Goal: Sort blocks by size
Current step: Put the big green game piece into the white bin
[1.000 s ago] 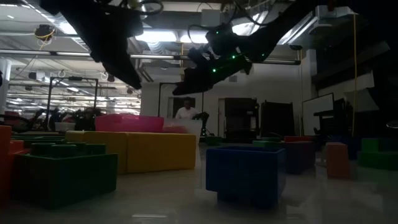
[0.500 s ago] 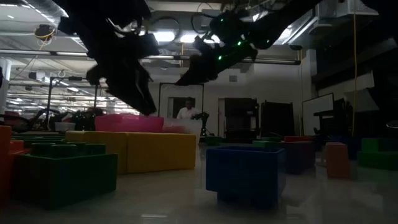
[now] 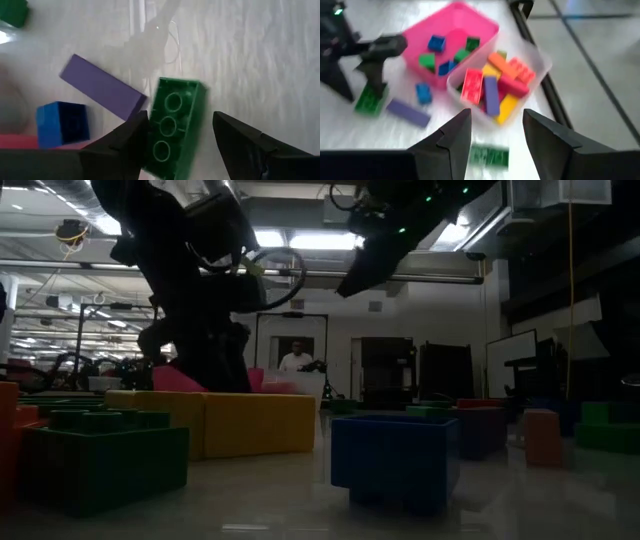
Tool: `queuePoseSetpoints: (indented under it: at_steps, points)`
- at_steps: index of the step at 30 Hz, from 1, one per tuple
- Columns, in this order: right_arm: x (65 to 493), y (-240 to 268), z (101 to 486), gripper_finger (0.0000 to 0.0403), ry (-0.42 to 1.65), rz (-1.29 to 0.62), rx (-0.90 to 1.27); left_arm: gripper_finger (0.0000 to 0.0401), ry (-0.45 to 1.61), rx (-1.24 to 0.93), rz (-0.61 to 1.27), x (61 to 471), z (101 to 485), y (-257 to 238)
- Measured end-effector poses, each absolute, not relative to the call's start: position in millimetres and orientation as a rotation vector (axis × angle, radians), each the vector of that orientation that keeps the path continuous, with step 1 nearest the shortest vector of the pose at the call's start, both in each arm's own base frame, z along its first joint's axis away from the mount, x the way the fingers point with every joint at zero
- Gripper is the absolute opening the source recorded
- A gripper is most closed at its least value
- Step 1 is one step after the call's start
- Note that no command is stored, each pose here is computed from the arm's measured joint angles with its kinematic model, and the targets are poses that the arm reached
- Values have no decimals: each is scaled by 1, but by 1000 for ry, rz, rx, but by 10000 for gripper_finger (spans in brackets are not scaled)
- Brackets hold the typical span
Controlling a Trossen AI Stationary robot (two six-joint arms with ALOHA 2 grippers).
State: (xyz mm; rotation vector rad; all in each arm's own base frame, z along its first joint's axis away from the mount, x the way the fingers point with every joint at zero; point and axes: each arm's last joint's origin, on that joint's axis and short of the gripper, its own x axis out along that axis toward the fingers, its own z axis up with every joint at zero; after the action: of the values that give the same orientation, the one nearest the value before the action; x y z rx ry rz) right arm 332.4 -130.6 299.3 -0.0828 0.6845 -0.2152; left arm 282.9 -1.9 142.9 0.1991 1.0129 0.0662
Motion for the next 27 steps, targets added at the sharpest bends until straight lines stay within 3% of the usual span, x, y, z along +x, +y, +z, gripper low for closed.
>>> queuePoseSetpoints:
  at_steps: [10, 18, 27]
  points:
    - [309, -95, 296, 179, 921, -58, -6, 204, 1051, 189, 77, 284, 133, 1]
    - [303, -45, 286, 179, 1130, 62, 36, 122, 1036, 158, 94, 286, 136, 1]
    - [307, 8, 280, 179, 1182, 73, 93, 123, 927, 210, 84, 311, 166, 4]
